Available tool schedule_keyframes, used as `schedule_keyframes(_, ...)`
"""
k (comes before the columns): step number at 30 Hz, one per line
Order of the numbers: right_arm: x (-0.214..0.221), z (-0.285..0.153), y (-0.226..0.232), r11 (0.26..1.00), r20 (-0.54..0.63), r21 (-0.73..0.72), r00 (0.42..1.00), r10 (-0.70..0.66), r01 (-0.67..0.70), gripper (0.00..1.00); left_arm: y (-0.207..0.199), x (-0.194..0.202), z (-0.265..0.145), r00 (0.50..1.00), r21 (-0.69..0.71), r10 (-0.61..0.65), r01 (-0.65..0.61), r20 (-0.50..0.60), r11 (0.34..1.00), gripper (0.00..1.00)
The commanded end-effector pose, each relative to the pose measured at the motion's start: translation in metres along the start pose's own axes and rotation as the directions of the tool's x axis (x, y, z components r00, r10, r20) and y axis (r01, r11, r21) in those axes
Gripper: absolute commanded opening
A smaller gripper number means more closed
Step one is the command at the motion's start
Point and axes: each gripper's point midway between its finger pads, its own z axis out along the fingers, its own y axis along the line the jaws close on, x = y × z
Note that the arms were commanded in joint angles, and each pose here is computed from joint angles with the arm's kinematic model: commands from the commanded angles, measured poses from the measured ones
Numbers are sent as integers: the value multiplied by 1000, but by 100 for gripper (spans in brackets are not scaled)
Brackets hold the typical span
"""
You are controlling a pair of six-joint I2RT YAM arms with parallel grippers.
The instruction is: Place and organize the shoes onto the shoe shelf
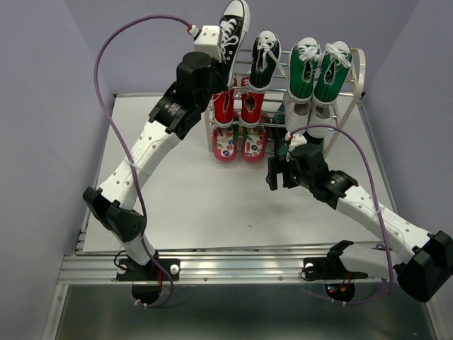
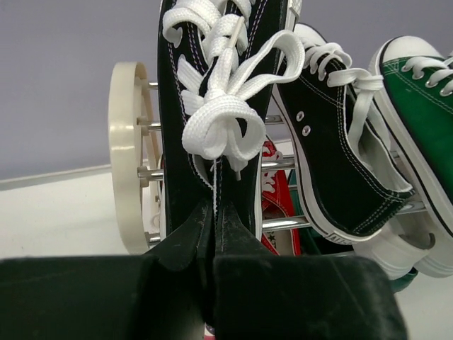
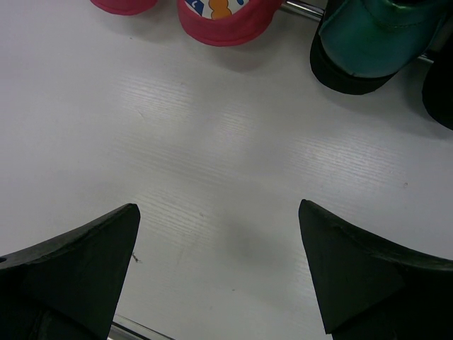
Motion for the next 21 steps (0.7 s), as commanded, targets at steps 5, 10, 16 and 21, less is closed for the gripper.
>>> schedule_keyframes(5,-10,-2,0,1000,56,0,998,15,-15,100,-1,-82,0,972,-37,-82,93,219,995,0)
schedule_keyframes(10,-10,-1,-1,1000,57,6,998,15,-16,100,0,-69,21,982,-87,-61,77,178,993,0)
schedule_keyframes(16,-11,-2,0,1000,61,3,998,16,-16,100,3,-66,26,981,-111,-70,91,180,990,0)
schedule_keyframes(21,-13,-2,0,1000,63,2,998,16,-17,100,5,-60,29,983,-126,-65,87,171,988,0)
